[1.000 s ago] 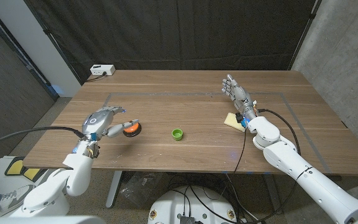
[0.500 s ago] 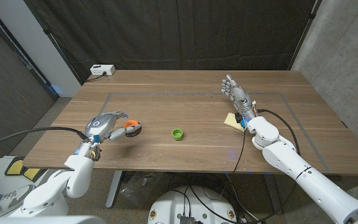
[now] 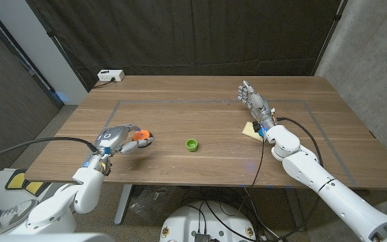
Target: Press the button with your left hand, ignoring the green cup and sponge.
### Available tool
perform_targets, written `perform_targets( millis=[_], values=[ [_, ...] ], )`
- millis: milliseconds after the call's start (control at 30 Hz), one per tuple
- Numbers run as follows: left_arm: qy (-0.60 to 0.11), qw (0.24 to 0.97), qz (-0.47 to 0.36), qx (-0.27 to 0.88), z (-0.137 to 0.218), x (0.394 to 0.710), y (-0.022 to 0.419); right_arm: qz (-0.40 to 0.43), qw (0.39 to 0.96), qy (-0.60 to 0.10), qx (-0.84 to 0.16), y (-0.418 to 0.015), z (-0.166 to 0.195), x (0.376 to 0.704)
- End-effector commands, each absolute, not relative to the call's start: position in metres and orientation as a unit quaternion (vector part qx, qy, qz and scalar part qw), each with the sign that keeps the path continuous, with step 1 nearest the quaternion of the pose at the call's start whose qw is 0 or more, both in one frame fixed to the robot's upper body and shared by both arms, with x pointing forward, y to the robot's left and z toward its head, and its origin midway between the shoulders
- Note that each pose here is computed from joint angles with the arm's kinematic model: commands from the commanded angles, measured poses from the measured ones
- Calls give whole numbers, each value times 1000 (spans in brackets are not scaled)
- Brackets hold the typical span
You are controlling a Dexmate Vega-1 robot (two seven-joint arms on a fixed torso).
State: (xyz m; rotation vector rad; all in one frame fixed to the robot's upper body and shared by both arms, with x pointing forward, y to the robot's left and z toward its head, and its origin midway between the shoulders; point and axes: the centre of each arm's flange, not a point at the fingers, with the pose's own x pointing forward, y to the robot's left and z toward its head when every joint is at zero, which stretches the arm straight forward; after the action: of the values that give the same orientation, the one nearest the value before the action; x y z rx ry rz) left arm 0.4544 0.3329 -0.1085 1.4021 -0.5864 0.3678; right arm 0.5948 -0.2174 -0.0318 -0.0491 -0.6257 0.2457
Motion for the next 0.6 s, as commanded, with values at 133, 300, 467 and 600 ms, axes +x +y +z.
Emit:
perform_targets(
  millis=[133, 300, 467, 600],
  values=[
    [-253, 706, 158, 643, -113, 464, 329, 122, 944, -306, -28, -218, -30, 595],
    [-250, 707, 151, 644, -112, 468, 329, 122, 944, -305, -27, -218, -30, 595],
    [-251, 708, 148, 643, -110, 470, 327, 121, 944, -305, -27, -219, -30, 595],
    [-239, 711, 138, 647, -109, 475, 326, 119, 945, -304, -23, -219, -30, 596]
  ],
)
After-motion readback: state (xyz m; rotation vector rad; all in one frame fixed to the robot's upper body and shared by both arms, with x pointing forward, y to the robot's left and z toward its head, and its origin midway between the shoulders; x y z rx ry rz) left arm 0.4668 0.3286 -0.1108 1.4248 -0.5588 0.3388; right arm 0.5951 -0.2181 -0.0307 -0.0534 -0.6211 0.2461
